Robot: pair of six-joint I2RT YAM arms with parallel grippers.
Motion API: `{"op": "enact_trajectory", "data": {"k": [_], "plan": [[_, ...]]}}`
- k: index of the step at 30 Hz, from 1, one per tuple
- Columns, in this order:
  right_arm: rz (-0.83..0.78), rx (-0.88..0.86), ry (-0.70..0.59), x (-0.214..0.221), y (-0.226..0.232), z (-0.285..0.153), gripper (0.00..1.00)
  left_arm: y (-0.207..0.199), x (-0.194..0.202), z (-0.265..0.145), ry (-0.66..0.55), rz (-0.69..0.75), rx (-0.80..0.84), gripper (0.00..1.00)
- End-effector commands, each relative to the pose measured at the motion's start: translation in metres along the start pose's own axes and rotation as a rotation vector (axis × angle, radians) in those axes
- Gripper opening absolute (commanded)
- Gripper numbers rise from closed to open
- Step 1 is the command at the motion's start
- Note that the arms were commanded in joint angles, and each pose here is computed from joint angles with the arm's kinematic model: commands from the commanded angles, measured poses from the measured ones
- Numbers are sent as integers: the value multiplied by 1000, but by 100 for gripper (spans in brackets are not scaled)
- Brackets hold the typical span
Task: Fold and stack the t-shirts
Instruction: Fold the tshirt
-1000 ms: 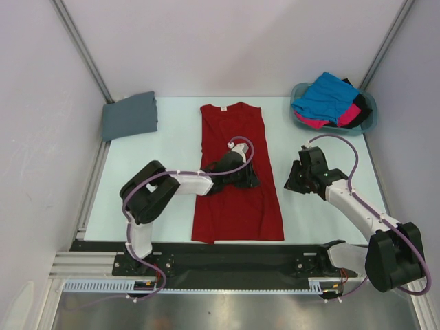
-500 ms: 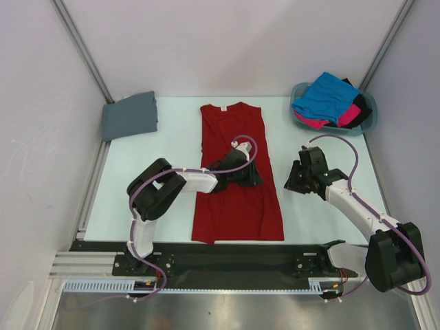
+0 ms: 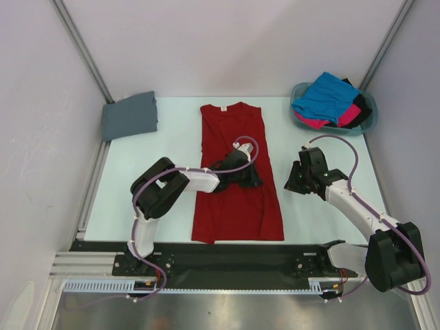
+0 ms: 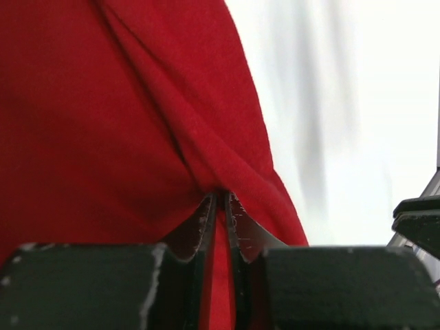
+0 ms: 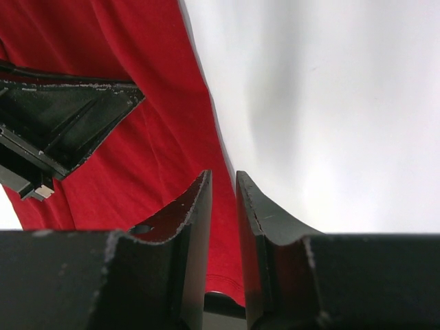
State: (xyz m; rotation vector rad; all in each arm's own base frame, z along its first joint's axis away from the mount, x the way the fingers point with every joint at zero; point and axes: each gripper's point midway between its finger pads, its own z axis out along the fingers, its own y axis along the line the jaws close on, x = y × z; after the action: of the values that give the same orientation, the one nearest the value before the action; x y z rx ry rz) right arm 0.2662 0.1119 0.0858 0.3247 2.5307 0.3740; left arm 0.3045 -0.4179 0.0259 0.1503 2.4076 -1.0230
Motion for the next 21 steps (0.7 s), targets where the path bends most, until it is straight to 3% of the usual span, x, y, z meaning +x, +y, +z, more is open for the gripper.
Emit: {"op": "enact_trajectory", "data": {"k": [1,4,5,21], "plan": [[-7,-9,-16,-4,1,1,26,-24,-12,6,-22,-2,79,13],[-9,-9,-16,-4,1,1,26,-27,-10,11,-10,-11,96,8],[-8,-9,-16,-4,1,1,26,-28,-11,11,-11,-14,101,1],[1,-19,-18,-5,3,1,26,-34,-32,-41,-50,27,-12,1]]}}
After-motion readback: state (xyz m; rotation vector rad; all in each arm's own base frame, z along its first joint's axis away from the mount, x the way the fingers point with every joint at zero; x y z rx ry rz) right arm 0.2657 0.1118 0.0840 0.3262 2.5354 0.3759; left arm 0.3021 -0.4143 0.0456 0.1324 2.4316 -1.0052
